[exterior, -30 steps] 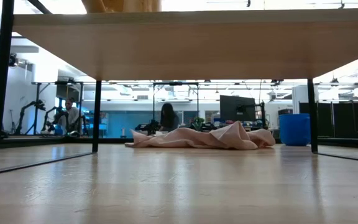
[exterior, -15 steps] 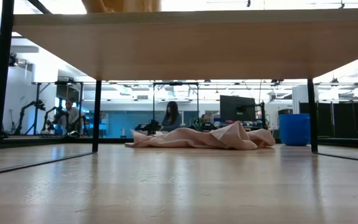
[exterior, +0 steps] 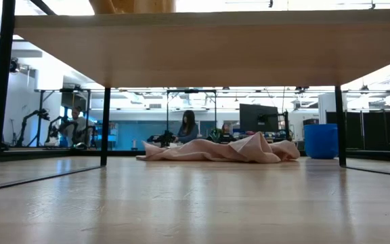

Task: Stack small to large cups/mugs on shelf
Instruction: Put the light blue mug on the shelf

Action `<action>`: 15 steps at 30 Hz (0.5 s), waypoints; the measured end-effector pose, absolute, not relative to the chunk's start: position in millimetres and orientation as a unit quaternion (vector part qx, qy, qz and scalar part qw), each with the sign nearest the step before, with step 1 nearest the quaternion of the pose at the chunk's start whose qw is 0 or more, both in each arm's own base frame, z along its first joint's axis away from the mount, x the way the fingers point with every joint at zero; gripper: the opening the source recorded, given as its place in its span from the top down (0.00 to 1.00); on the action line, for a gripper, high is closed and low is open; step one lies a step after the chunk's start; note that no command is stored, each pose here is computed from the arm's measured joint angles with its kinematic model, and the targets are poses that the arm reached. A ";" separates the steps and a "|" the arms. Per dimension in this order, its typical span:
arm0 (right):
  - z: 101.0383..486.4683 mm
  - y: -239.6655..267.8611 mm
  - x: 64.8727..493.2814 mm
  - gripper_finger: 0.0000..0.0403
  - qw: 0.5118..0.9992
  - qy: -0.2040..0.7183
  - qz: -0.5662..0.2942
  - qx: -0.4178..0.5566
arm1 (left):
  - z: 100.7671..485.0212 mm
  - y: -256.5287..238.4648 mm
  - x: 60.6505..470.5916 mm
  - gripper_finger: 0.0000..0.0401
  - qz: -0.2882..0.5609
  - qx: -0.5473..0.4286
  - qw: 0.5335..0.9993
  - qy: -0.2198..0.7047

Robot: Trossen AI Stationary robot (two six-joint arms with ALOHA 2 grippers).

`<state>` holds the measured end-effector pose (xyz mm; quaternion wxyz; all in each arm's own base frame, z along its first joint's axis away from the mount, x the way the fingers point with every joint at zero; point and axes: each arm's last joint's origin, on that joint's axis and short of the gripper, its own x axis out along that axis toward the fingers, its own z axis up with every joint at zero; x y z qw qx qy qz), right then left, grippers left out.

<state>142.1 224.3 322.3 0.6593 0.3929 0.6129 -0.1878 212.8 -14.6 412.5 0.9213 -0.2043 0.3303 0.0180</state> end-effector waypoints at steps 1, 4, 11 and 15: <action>327.9 223.6 144.8 0.98 0.664 0.614 -0.187 0.383 | 412.5 -14.6 212.9 0.90 0.018 -0.204 0.921 0.330; 342.5 222.0 158.8 0.98 0.676 0.617 -0.184 0.357 | 412.5 -14.5 213.0 0.90 0.019 -0.204 0.922 0.330; 363.6 219.5 199.3 0.98 0.703 0.618 -0.161 0.312 | 412.5 -14.5 213.0 0.90 0.019 -0.204 0.922 0.330; 376.4 213.4 218.7 0.98 0.722 0.610 -0.146 0.291 | 412.5 -14.5 213.0 0.90 0.019 -0.204 0.922 0.330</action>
